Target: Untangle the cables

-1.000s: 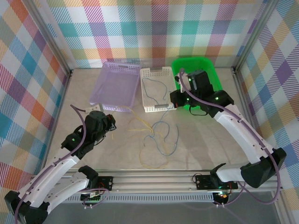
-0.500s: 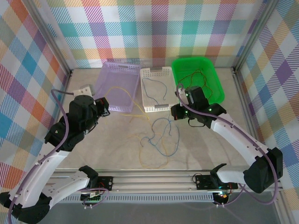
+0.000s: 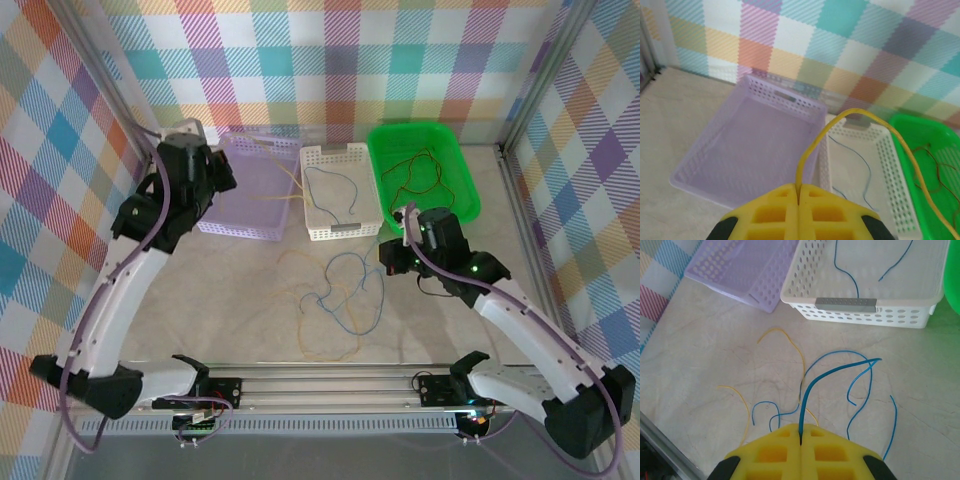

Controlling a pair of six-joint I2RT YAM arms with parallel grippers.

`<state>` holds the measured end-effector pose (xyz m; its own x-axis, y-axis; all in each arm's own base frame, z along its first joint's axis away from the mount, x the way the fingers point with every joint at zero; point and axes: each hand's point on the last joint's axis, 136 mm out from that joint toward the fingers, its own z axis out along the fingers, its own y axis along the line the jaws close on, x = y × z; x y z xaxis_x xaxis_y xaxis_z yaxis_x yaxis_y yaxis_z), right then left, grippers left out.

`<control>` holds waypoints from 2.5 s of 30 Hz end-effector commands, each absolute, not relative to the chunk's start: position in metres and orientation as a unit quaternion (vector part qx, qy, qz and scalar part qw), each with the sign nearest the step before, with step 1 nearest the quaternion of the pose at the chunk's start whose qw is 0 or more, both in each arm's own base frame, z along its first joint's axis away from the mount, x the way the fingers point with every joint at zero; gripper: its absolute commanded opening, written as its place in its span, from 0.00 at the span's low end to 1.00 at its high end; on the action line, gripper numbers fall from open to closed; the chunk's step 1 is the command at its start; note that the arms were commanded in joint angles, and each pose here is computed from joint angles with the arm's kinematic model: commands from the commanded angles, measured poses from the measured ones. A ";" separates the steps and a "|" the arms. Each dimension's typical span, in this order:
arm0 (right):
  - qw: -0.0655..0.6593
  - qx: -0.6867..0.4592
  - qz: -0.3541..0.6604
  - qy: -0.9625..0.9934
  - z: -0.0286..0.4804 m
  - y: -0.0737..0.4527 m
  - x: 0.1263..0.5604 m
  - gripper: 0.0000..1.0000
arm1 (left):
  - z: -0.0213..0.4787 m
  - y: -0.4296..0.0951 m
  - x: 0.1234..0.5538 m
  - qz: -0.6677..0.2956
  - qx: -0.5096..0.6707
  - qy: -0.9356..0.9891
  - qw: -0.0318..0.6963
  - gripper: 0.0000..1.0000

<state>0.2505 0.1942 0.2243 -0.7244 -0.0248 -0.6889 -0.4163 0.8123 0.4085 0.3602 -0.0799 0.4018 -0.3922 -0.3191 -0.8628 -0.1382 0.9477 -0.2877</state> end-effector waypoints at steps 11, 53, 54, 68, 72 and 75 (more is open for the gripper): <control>0.363 -0.133 0.330 0.861 0.250 0.188 0.218 0.00 | 0.381 -0.040 0.454 -0.017 -0.182 0.835 0.519 0.00; 0.332 -0.161 0.353 0.860 0.239 0.180 0.175 0.00 | 0.154 -0.010 0.565 0.170 -0.173 0.907 0.344 0.24; 0.333 -0.160 0.352 0.860 0.239 0.180 0.175 0.00 | 0.154 -0.011 0.564 0.170 -0.171 0.908 0.343 0.25; 0.339 -0.158 0.349 0.859 0.240 0.179 0.177 0.00 | 0.239 -0.051 0.556 0.061 -0.163 0.902 0.396 0.74; 0.342 -0.158 0.352 0.857 0.244 0.179 0.177 0.00 | 0.271 -0.077 0.534 0.016 -0.139 0.901 0.411 0.91; 0.345 -0.157 0.353 0.855 0.248 0.178 0.176 0.00 | 0.280 -0.089 0.509 -0.007 -0.132 0.902 0.412 1.00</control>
<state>0.1769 0.1802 0.2398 -0.7329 -0.0314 -0.6796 -0.4982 0.7051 0.5047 0.5363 -0.0695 0.2500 -0.6381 -0.2390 -0.7319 -0.2947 0.9540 -0.0546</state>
